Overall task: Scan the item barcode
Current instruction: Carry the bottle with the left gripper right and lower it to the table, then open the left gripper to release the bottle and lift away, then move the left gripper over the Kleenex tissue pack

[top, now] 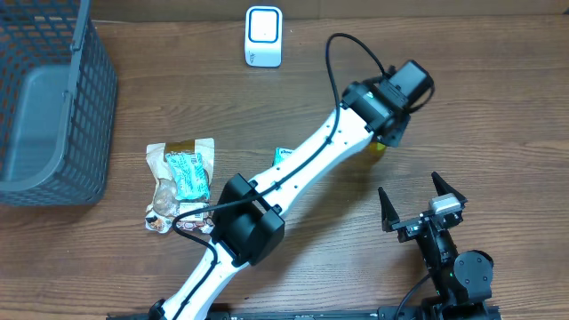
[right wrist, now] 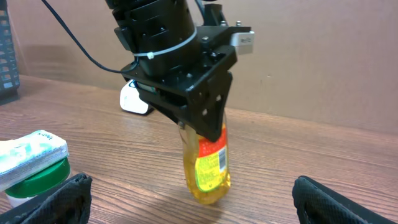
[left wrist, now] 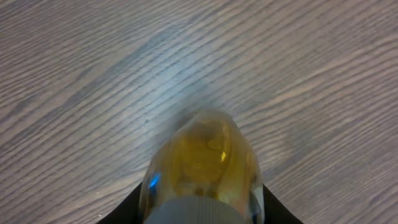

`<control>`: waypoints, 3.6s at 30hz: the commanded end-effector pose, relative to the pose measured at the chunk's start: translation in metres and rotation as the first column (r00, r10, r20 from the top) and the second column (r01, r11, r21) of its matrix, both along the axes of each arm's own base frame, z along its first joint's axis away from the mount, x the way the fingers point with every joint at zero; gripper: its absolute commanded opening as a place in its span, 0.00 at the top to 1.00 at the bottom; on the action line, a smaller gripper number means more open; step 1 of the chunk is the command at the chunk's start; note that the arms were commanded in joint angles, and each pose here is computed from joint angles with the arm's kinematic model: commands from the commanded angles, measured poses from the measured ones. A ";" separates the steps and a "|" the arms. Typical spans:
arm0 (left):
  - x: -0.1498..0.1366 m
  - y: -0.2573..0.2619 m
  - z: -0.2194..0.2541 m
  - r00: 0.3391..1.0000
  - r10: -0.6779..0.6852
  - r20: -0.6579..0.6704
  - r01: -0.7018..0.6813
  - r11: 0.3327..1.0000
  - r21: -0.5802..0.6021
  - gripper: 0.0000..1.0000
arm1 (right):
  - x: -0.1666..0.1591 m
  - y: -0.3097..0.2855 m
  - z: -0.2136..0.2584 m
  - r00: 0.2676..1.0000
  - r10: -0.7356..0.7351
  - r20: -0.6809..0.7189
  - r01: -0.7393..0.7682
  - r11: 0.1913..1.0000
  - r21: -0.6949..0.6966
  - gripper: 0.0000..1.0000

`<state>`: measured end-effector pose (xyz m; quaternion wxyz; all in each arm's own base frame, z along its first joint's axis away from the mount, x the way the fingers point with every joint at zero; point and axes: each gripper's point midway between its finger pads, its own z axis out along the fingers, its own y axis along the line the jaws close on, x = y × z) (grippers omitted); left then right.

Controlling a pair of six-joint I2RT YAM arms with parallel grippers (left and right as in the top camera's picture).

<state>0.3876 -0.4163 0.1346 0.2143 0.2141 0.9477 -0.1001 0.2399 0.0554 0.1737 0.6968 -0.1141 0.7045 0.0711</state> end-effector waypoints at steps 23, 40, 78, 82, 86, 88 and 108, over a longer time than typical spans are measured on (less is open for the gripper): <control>-0.005 -0.015 -0.017 0.997 -0.076 0.013 0.075 0.997 0.027 0.85 | 0.000 -0.002 -0.002 1.000 -0.009 0.002 0.009 1.000 0.003 0.00; -0.012 -0.022 -0.005 0.994 -0.111 0.010 0.111 0.994 -0.008 0.00 | 0.000 -0.002 -0.002 1.000 -0.009 0.002 0.009 1.000 0.002 0.00; -0.041 0.232 0.086 0.911 0.355 -0.209 -0.292 0.915 0.279 0.48 | 0.000 -0.002 -0.002 1.000 -0.009 0.002 0.009 1.000 0.002 0.00; -0.050 0.235 0.068 0.893 0.363 -0.267 -0.276 0.909 0.312 0.65 | 0.000 -0.002 -0.002 1.000 -0.009 0.002 0.009 1.000 0.002 0.00; -0.056 0.238 0.055 0.884 0.358 -0.302 -0.251 0.906 0.340 0.80 | 0.000 -0.002 -0.002 1.000 -0.009 0.002 0.009 1.000 0.002 0.00; -0.056 0.239 0.054 0.881 0.360 -0.308 -0.251 0.906 0.340 0.92 | 0.000 -0.002 -0.002 1.000 -0.009 0.002 0.009 1.000 0.002 0.00; -0.042 0.234 0.092 0.888 0.055 -0.457 -0.143 0.977 -0.160 0.91 | 0.000 -0.002 -0.002 1.000 -0.009 0.002 0.009 1.000 0.002 0.00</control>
